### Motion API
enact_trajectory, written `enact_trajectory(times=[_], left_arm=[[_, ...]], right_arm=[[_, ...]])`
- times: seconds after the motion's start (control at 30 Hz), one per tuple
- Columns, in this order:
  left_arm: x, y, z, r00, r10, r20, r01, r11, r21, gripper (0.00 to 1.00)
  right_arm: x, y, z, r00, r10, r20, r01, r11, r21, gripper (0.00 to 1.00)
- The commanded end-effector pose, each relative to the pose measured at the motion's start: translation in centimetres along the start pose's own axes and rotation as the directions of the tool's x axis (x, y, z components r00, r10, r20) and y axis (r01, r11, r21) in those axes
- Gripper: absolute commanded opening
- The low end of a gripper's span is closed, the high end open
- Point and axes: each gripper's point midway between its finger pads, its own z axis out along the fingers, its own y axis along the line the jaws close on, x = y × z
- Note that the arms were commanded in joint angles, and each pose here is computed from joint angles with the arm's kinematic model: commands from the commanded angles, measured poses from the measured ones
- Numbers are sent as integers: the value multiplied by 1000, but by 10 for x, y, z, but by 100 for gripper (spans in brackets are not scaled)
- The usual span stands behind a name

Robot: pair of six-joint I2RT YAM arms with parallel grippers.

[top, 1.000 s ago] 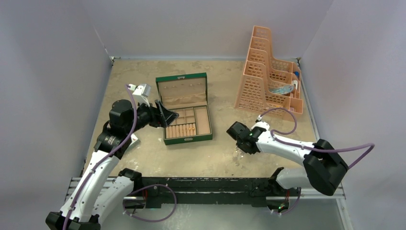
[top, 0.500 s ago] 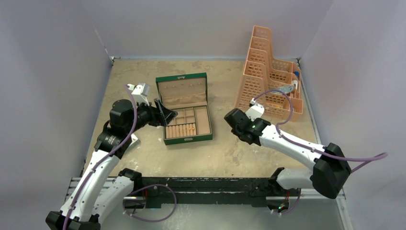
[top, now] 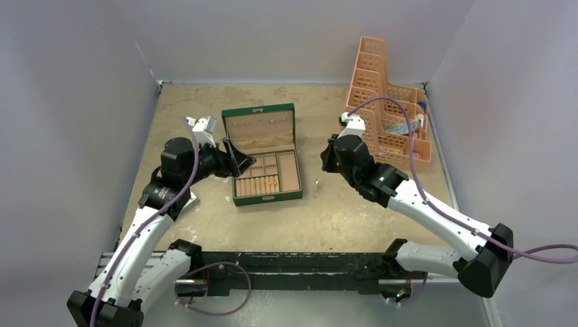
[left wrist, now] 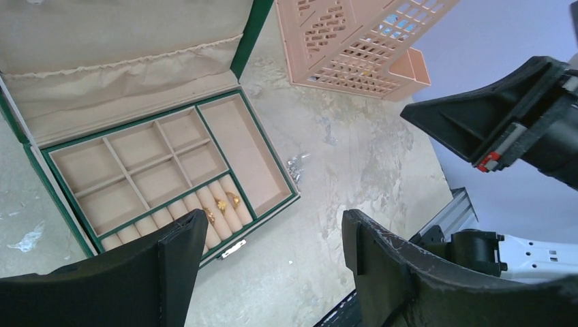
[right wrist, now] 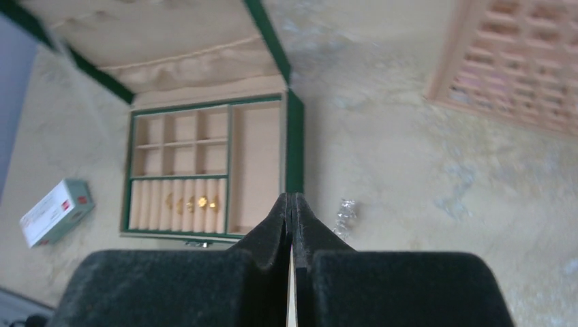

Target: Organize the mixed jewelry

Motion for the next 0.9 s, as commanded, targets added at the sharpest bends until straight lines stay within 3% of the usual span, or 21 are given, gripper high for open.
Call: enact_trajectory(times=[0.0,0.23,0.37,0.5,0.6,0.73,0.87], left_arm=[[-14,-13,1,999,2,48,-5,999,53,72],[-18,-20,6,998,10,59,-16,995,101,72],[-17,-19,9,999,3,44,-7,995,99,72],[-16,-14,11,999,-11,42,8,997,77,72],[-14,-13,12,999,-17,30,15,997,70,72],[-10,-9,12,1000,-19,19,18,998,56,72],[-6,-5,14,1000,-22,14,21,999,45,72]], right_arm=[[-49,53,-23,977,-150,152,187,947,-263,0],[-81,103,-44,927,-218,306,342,827,-447,0],[-84,118,-38,914,-243,326,381,792,-477,0],[-78,119,-23,925,-250,285,361,811,-460,0],[-61,97,-3,961,-214,175,264,894,-361,0],[-14,50,22,993,-117,-7,115,980,-160,32],[39,-1,31,989,-24,-145,32,998,54,48]])
